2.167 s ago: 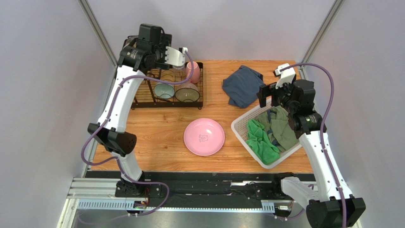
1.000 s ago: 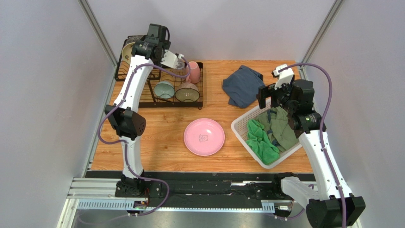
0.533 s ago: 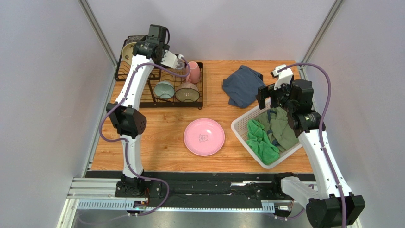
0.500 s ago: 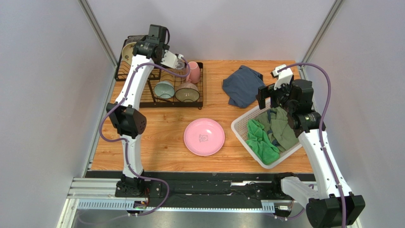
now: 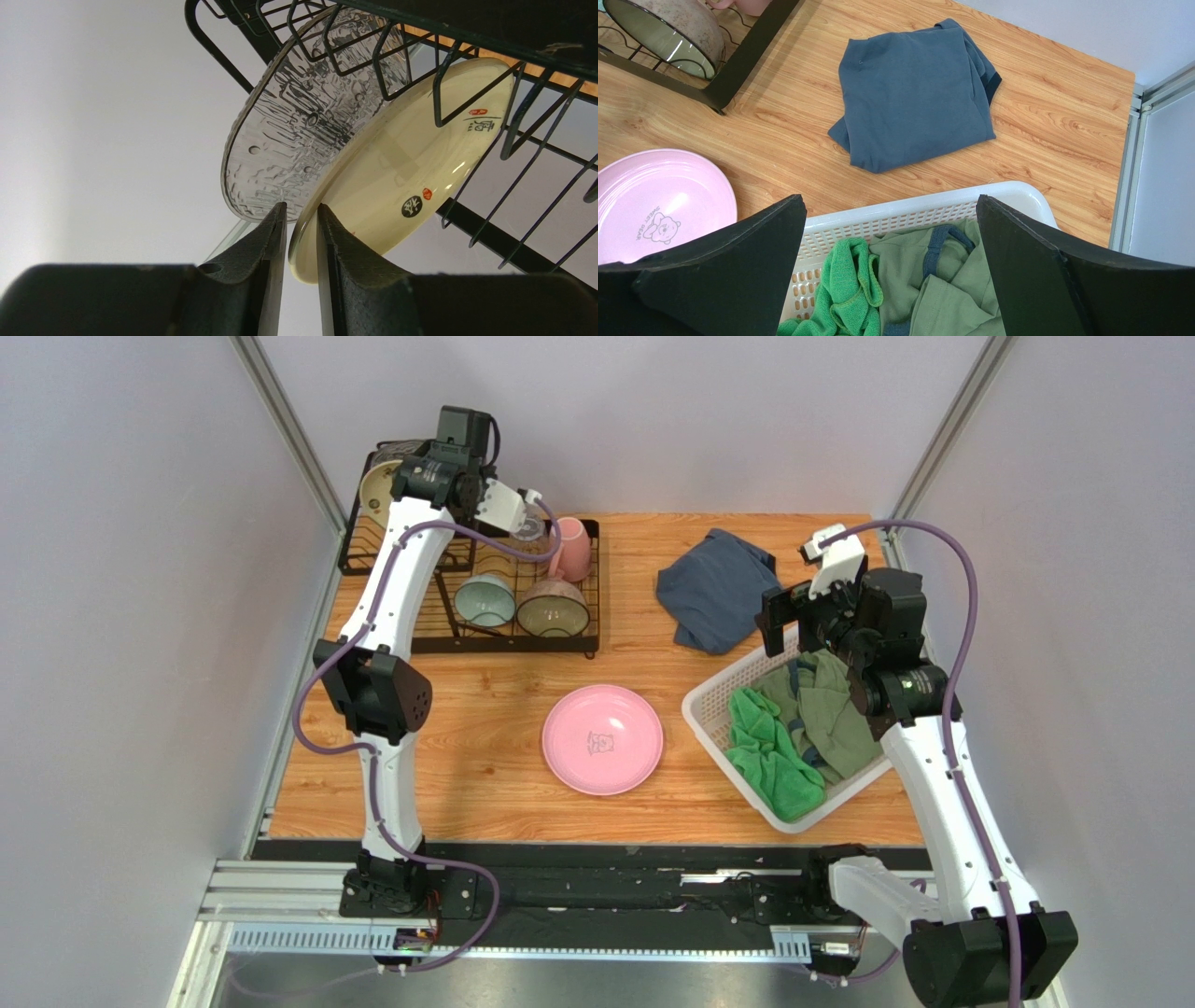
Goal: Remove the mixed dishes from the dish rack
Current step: Pick up the plate from the dish rack, then place the plate at the center of the board.
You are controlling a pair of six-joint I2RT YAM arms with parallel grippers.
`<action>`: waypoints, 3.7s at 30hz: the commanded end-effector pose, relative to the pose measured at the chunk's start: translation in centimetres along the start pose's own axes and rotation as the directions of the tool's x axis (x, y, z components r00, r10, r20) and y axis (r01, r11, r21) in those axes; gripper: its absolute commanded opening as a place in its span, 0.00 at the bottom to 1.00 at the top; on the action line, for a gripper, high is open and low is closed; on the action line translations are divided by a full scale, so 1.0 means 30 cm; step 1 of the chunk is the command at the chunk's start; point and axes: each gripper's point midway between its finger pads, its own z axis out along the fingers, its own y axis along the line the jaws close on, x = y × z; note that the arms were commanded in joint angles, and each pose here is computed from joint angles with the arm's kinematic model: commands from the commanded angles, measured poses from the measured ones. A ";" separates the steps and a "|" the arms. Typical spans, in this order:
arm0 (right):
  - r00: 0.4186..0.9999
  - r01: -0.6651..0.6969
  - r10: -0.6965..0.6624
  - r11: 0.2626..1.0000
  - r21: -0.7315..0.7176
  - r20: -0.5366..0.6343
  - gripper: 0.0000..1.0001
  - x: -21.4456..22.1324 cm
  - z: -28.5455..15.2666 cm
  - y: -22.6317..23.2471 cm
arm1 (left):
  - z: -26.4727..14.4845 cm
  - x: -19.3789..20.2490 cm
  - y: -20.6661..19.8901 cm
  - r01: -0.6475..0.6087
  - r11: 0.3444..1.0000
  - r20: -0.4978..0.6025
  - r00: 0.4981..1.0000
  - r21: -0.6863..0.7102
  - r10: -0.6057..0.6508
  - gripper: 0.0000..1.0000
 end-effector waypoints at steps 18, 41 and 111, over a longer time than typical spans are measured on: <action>0.998 0.028 -0.029 1.000 0.005 0.060 1.00 -0.079 -0.018 -0.007 | -0.066 0.073 0.071 0.054 0.994 -0.046 0.997 -0.098 -0.058 0.02; 0.998 0.020 -0.020 1.000 -0.014 0.057 0.99 -0.077 -0.018 0.005 | -0.329 0.148 0.161 0.260 0.928 0.106 0.965 -0.267 -0.240 0.00; 1.000 -0.009 0.009 1.000 -0.016 -0.002 0.99 -0.032 0.029 -0.001 | -0.344 -1.038 -0.796 0.373 -0.030 -0.094 0.155 0.927 -0.983 0.00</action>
